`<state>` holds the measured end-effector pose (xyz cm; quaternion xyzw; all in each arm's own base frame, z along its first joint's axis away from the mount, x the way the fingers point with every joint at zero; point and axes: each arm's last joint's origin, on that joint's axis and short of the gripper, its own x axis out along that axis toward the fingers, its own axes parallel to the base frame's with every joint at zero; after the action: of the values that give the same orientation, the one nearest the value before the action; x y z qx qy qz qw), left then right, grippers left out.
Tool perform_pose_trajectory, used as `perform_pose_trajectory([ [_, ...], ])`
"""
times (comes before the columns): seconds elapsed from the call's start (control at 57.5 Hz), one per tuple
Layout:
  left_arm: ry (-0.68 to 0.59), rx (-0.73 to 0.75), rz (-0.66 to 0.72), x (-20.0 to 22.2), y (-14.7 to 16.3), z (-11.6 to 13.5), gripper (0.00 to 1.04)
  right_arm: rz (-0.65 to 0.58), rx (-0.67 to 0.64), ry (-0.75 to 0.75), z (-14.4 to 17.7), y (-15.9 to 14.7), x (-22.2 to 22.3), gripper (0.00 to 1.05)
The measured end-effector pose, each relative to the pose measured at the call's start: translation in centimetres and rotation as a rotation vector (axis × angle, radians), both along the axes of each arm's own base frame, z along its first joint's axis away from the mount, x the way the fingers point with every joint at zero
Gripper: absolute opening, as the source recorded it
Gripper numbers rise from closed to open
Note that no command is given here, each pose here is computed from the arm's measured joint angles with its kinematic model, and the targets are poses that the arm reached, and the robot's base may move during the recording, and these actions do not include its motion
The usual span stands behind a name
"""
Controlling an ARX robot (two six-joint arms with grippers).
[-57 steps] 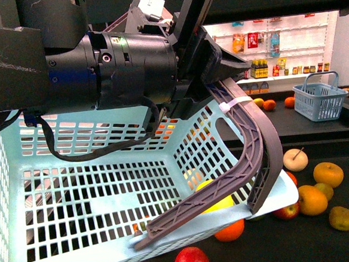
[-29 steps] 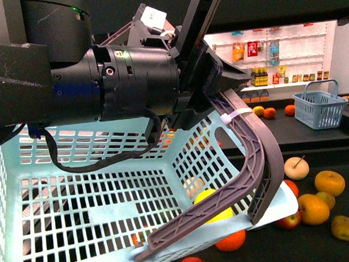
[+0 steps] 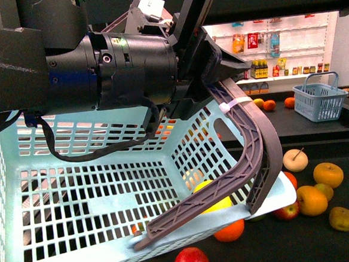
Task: Pick lemon from shelf
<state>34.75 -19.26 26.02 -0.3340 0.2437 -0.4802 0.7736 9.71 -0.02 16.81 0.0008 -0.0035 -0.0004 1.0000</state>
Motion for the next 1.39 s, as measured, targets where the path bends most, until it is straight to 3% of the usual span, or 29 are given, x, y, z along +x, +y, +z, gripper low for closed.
perform_pose_trajectory([
  [0.087,0.000,0.000,0.000,0.0,0.0,0.0,0.08,0.000,-0.001,0.000,0.0,0.0,0.0,0.08],
  [0.331,0.000,0.000,0.000,0.0,0.0,0.0,0.08,0.000,0.000,0.000,0.0,0.0,0.0,0.45],
  [0.47,0.000,0.005,0.014,0.0,0.0,0.0,0.08,0.000,0.000,0.000,0.0,0.0,0.0,0.80],
  [0.574,0.042,0.042,0.238,0.6,0.4,-0.4,0.08,0.000,0.000,-0.001,0.0,0.0,0.0,1.03],
  [0.8,-0.006,-0.148,0.519,2.7,4.5,1.3,0.08,0.000,0.000,-0.001,0.0,0.0,0.0,1.02],
  [1.096,-0.099,-0.507,0.834,4.9,12.5,2.9,0.08,0.000,0.000,-0.002,0.0,0.0,0.0,1.02],
  [1.235,-0.120,-0.633,0.917,5.8,16.3,2.2,0.08,0.000,0.000,-0.002,0.0,0.0,0.0,1.02],
  [1.392,-0.100,-0.671,1.014,6.9,20.4,0.5,0.08,0.000,0.000,-0.002,0.0,0.0,0.0,1.02],
])
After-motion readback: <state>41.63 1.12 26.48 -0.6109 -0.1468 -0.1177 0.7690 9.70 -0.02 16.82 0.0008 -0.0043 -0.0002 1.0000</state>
